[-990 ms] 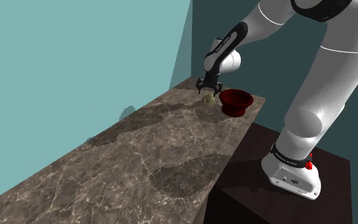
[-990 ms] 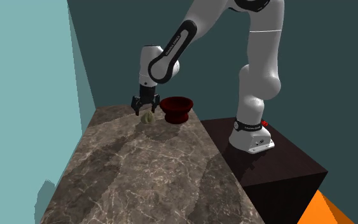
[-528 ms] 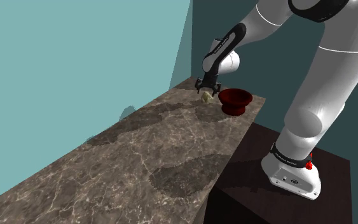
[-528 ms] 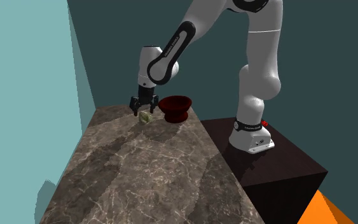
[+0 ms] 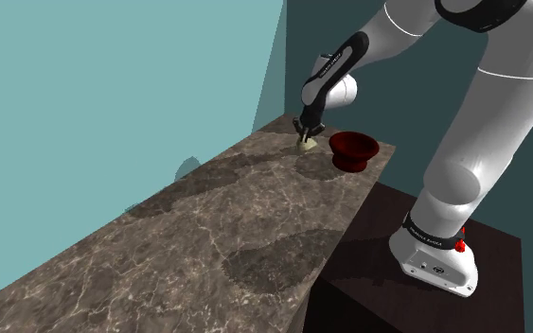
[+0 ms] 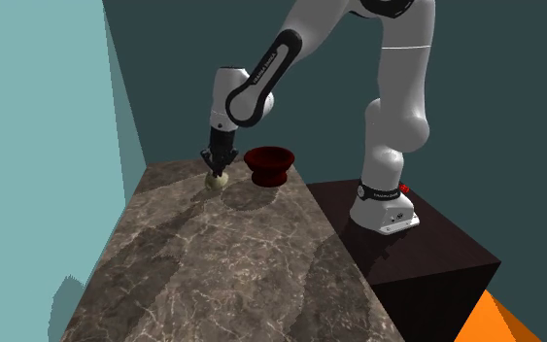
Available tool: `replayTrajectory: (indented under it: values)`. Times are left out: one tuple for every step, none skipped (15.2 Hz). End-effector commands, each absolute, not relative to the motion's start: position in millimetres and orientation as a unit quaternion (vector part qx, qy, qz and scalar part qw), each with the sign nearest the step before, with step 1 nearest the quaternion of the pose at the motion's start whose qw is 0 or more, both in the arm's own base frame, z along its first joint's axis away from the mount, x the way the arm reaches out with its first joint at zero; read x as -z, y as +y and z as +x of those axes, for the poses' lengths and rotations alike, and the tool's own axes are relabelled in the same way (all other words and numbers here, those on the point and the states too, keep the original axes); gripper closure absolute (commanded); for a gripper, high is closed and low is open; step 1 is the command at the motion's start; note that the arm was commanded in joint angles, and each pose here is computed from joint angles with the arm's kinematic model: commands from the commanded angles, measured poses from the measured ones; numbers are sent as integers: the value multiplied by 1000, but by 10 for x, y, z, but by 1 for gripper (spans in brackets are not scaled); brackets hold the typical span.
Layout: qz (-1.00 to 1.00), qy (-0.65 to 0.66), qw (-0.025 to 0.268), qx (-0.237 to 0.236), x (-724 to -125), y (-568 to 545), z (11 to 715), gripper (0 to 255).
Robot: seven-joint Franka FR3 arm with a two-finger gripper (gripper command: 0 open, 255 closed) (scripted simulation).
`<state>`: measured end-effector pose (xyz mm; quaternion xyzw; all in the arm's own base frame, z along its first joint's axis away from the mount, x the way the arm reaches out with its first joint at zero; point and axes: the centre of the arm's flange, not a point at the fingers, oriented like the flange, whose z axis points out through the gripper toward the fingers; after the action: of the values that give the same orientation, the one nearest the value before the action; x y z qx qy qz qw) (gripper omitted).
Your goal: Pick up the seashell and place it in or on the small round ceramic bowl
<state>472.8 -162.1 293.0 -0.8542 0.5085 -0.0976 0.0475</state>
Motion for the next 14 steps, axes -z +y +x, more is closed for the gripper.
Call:
replayTrajectory:
  values:
    - [-856,511,42,72,-2759,-1591,4652,255]
    - [-855,511,42,72,-2736,-1613,4603,255]
    - [-856,511,42,72,-2732,-1679,4655,255]
    - [-856,511,42,72,-2785,-1679,4655,255]
    - [-856,511,42,72,-2838,-1679,4655,255]
    - [-856,511,42,72,-2891,-1679,4655,255]
    - [-856,509,44,79,-2888,-1672,4680,255]
    - [-856,509,44,79,-2888,-1672,4680,0]
    - [-784,609,93,68,-2872,-1908,4635,0]
    - [-699,699,140,56,-2826,-2123,4537,0]
    - [-786,609,87,68,-2863,-1931,4621,0]
    - [-786,609,87,68,-2863,-1932,4621,0]
    - [-747,664,37,11,-2962,-1958,4952,0]
    - [-700,712,-13,-46,-3010,-2029,5288,0]
